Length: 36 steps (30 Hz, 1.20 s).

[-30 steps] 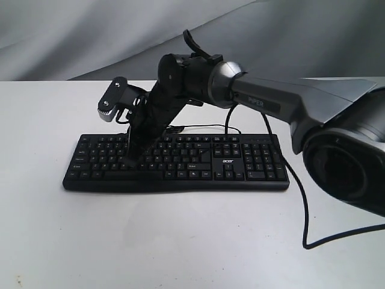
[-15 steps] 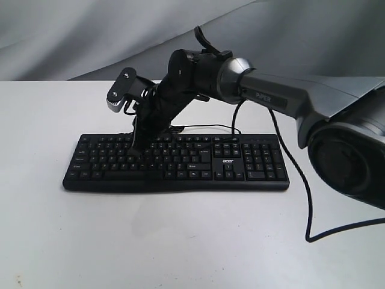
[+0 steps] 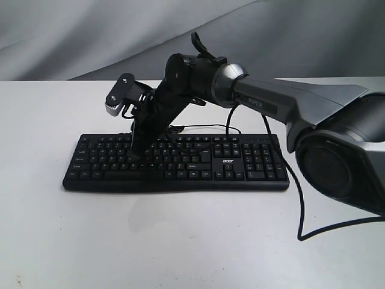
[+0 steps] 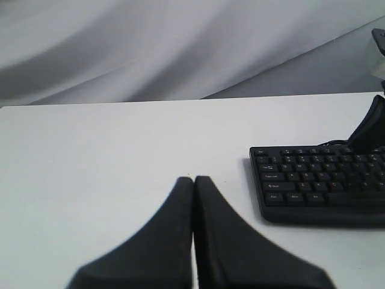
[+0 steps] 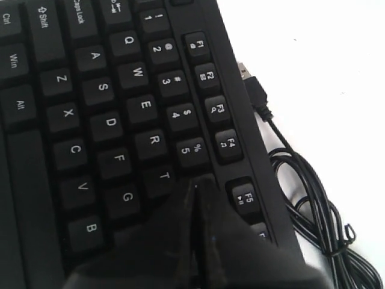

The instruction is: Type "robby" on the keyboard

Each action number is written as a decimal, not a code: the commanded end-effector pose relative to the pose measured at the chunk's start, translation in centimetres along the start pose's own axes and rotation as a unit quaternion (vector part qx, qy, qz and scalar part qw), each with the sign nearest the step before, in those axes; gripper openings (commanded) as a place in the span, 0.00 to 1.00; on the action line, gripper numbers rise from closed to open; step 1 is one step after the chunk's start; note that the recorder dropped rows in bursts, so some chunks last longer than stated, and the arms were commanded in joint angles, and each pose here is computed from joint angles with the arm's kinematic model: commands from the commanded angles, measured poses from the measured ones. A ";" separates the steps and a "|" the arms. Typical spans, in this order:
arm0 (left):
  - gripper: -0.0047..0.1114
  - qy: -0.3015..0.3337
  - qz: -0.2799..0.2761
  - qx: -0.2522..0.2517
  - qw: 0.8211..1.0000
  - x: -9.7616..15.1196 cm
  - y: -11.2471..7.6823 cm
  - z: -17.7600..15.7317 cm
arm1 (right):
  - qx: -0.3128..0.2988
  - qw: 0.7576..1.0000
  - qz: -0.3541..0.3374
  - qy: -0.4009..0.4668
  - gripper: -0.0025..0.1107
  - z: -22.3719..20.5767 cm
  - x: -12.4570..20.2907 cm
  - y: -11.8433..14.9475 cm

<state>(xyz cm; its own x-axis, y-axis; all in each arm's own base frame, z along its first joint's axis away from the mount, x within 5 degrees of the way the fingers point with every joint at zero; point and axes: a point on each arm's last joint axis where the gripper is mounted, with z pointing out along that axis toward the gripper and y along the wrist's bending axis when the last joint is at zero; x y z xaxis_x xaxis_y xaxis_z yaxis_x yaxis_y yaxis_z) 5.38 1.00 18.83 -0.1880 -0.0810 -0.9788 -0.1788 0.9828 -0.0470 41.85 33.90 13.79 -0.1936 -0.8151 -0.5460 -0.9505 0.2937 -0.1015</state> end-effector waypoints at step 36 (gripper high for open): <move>0.04 -0.001 -0.006 0.000 1.000 0.1 0.0 0.0 | -0.023 1.000 0.008 0.005 0.02 1.2 0.6 0.4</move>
<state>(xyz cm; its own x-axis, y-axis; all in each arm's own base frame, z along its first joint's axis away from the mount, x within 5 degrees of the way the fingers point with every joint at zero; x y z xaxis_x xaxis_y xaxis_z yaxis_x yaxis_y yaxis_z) 5.38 1.00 18.83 -0.1880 -0.0810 -0.9788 -0.1788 0.9828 -0.0470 41.61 34.04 12.47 -0.2160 -0.8163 -0.5357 -0.9560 0.2884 -0.0540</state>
